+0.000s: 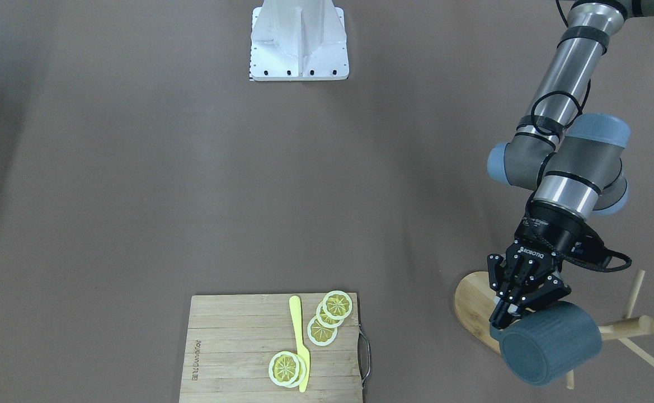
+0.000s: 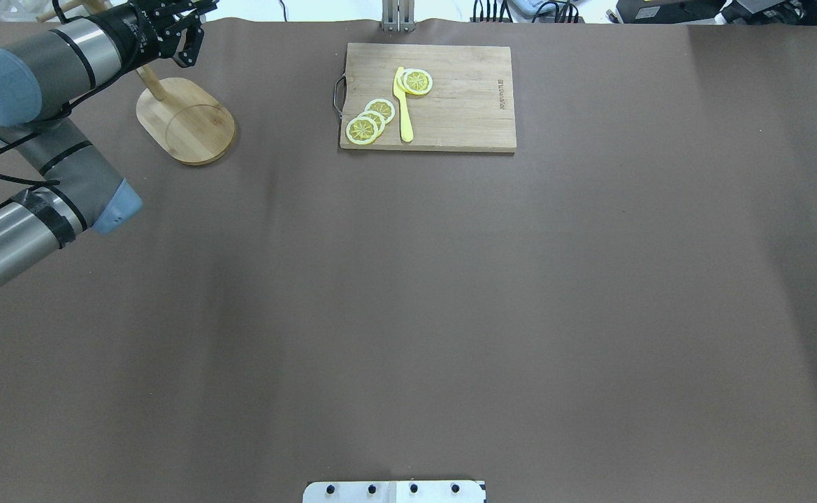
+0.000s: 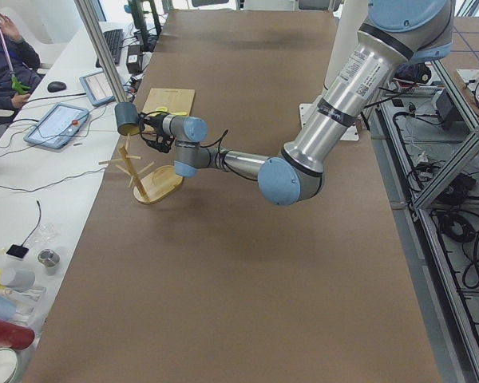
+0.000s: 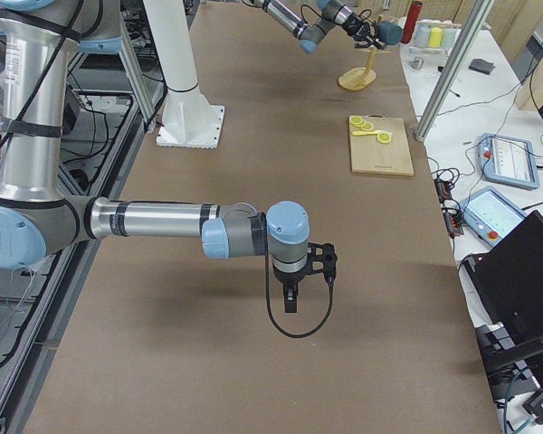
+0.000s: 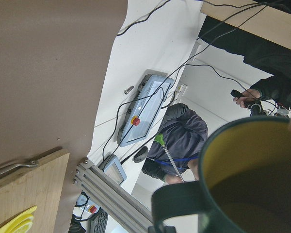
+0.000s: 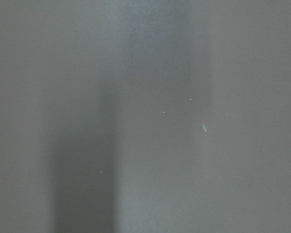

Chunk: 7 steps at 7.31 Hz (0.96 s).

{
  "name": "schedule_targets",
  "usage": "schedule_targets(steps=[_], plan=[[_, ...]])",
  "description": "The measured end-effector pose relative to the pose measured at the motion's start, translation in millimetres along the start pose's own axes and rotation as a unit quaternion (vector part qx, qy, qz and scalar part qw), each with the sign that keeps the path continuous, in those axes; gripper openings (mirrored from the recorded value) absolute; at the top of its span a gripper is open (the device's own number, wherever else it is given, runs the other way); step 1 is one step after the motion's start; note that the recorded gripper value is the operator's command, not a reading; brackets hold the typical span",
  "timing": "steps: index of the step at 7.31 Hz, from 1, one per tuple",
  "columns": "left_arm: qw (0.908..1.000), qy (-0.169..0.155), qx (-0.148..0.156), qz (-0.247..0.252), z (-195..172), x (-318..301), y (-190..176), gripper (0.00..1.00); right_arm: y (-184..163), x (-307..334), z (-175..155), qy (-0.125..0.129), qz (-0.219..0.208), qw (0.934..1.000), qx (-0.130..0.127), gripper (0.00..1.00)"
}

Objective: Hang cup on storage rack
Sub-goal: 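Carry the blue mug to the wooden stand and hang it on a peg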

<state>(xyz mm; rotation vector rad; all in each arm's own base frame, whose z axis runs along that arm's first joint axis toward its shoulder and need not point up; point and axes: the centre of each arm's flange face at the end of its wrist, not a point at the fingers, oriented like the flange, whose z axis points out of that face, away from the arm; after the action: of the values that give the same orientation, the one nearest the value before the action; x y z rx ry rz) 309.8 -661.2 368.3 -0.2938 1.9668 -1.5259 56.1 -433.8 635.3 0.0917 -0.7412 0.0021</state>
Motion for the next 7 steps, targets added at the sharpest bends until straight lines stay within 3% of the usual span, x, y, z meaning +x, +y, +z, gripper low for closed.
schedule_targets(steps=[7], plan=[[0.9994, -0.007, -0.034, 0.004, -28, -11, -68, 0.0, -4, -7, -8, -0.001, 0.008, 0.9999, 0.008, 1.0]])
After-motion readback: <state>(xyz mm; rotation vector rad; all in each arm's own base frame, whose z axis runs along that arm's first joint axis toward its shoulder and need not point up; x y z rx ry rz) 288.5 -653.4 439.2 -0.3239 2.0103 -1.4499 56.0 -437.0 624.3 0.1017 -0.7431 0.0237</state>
